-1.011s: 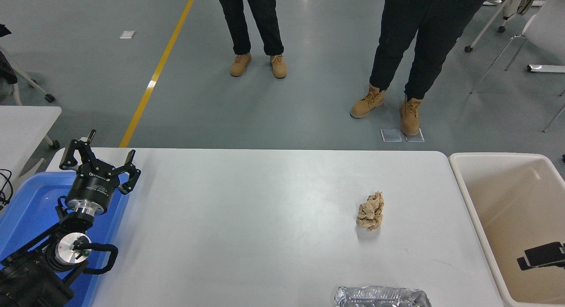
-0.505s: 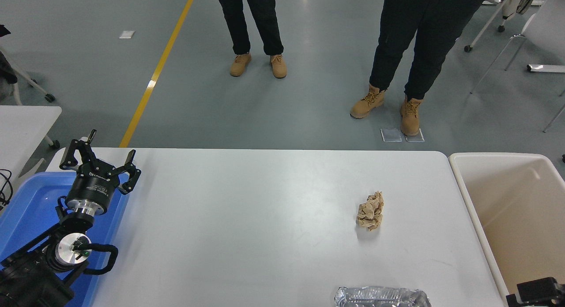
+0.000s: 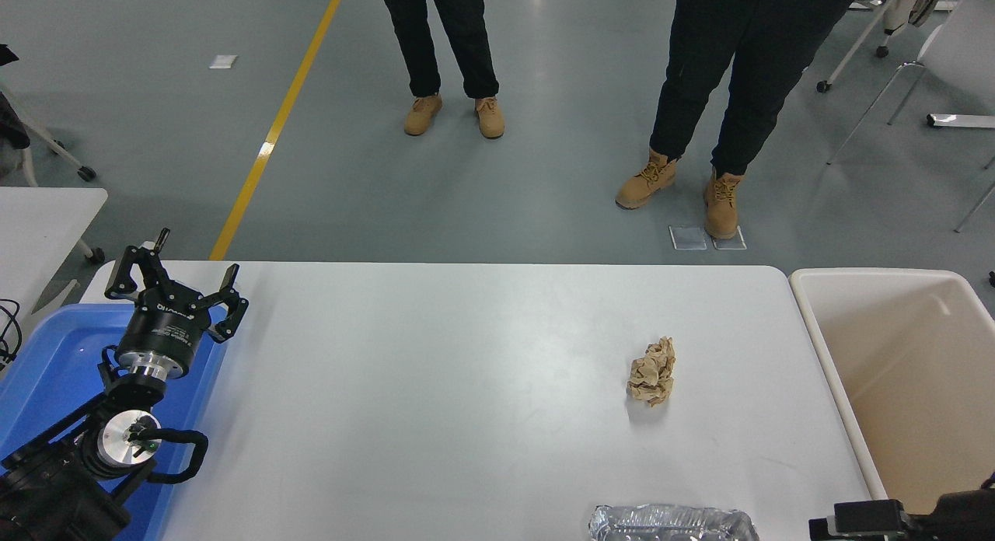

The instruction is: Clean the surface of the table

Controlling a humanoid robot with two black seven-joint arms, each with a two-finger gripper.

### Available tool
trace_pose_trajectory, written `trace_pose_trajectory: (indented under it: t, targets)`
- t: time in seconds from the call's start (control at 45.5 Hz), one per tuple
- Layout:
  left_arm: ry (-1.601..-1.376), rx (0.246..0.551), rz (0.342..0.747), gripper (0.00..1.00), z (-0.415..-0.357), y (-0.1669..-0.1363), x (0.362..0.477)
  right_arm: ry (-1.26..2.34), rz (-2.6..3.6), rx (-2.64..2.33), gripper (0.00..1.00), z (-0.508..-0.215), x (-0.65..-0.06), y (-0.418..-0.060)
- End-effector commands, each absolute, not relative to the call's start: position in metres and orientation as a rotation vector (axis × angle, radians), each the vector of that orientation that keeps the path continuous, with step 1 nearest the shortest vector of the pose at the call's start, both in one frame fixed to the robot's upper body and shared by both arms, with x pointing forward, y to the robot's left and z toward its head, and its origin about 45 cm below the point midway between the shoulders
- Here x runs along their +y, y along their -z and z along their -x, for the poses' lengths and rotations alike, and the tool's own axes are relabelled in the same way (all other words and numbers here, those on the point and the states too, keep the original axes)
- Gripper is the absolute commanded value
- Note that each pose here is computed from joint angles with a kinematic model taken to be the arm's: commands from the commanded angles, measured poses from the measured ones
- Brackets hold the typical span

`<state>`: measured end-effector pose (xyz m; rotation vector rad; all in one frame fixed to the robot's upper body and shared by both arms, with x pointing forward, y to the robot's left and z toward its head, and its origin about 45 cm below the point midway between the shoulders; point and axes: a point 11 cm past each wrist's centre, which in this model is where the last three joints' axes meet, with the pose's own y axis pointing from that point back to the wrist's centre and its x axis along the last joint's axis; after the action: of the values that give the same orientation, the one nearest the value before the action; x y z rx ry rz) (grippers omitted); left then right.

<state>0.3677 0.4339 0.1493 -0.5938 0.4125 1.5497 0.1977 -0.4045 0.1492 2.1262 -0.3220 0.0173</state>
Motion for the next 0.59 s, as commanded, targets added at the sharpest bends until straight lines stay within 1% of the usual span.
trace_pose_trajectory:
  t: [0.0, 0.242, 0.264, 0.308, 0.571]
  targets:
    - [-1.55, 0.413, 0.595, 0.99, -0.3677, -0.1493, 0.434, -0.015, -2.189, -0.288, 0.99, -0.195, -0.382, -0.136]
    - [-1.549, 0.412, 0.593, 0.99, -0.3678, -0.1493, 0.434, 0.036, -2.193, -0.261, 0.99, -0.183, -0.373, -0.107]
    - [-1.551, 0.414, 0.594, 0.99, -0.3672, -0.1488, 0.434, 0.038, -2.194, -0.26, 0.99, -0.182, -0.372, -0.105]
    - [-1.549, 0.412, 0.593, 0.99, -0.3678, -0.1493, 0.434, 0.039, -2.198, -0.258, 0.99, -0.181, -0.37, -0.103]
    - [-1.55, 0.413, 0.595, 0.99, -0.3677, -0.1493, 0.434, 0.012, -2.181, -0.282, 0.99, -0.186, -0.37, -0.091]
